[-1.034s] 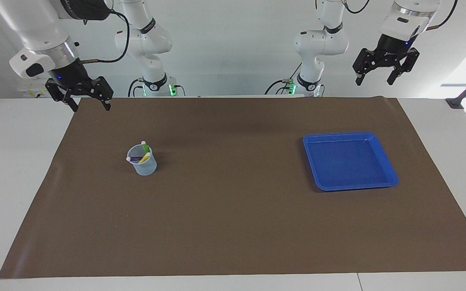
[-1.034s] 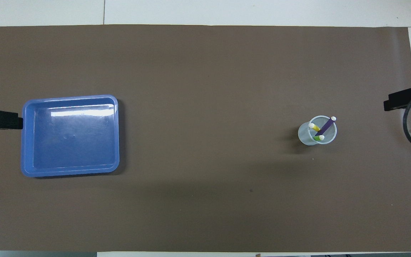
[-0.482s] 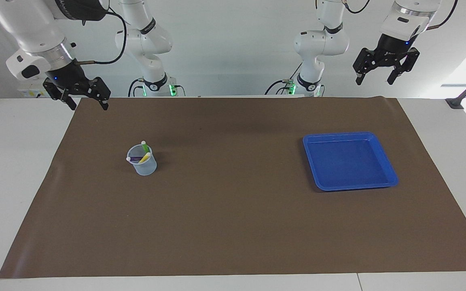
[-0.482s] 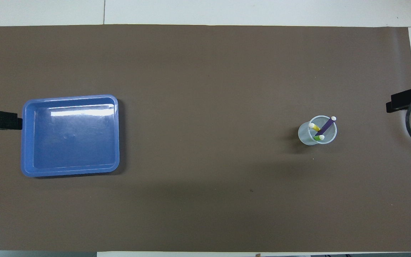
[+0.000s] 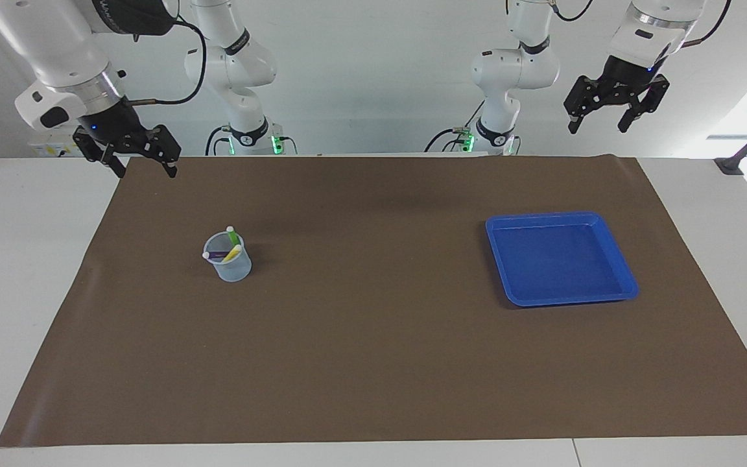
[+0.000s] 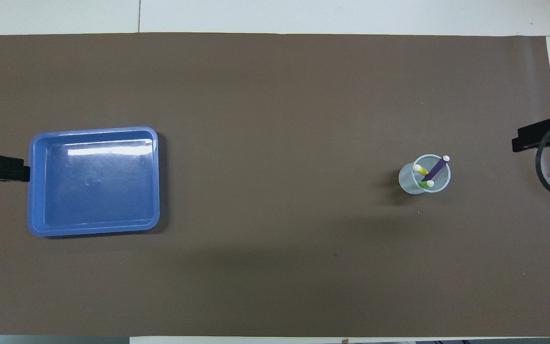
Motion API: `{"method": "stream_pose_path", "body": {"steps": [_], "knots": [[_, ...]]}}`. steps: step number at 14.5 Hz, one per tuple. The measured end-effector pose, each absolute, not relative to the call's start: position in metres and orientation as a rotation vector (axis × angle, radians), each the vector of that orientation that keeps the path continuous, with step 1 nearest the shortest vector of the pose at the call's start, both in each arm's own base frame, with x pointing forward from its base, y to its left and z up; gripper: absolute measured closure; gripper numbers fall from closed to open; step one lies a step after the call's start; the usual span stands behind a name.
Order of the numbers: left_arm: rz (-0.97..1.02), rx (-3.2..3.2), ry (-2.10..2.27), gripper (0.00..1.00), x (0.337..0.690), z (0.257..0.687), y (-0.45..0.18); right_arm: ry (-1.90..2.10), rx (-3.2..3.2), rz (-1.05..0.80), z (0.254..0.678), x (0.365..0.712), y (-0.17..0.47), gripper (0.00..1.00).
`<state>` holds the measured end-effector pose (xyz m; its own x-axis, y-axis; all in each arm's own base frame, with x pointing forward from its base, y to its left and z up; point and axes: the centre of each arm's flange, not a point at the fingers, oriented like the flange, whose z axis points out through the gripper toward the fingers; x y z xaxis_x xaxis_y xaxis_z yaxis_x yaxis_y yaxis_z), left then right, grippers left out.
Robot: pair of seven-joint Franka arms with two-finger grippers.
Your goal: Transfer and insert pens with both arms
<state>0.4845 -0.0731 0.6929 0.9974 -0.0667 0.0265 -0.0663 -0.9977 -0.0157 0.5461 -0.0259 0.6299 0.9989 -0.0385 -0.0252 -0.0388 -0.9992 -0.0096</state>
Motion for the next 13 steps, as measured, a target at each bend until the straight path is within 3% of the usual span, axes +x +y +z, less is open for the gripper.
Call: {"method": "stream_pose_path", "body": {"steps": [7, 13], "knots": [[0.172, -3.145, 0.216, 0.00, 0.528, 0.599, -0.091, 0.037, -3.151, 0.007, 0.629, 0.549, 0.000, 0.00], [0.131, -3.165, 0.231, 0.00, 0.527, 0.611, -0.091, 0.039, -3.151, 0.007, 0.629, 0.549, 0.000, 0.00]]}}
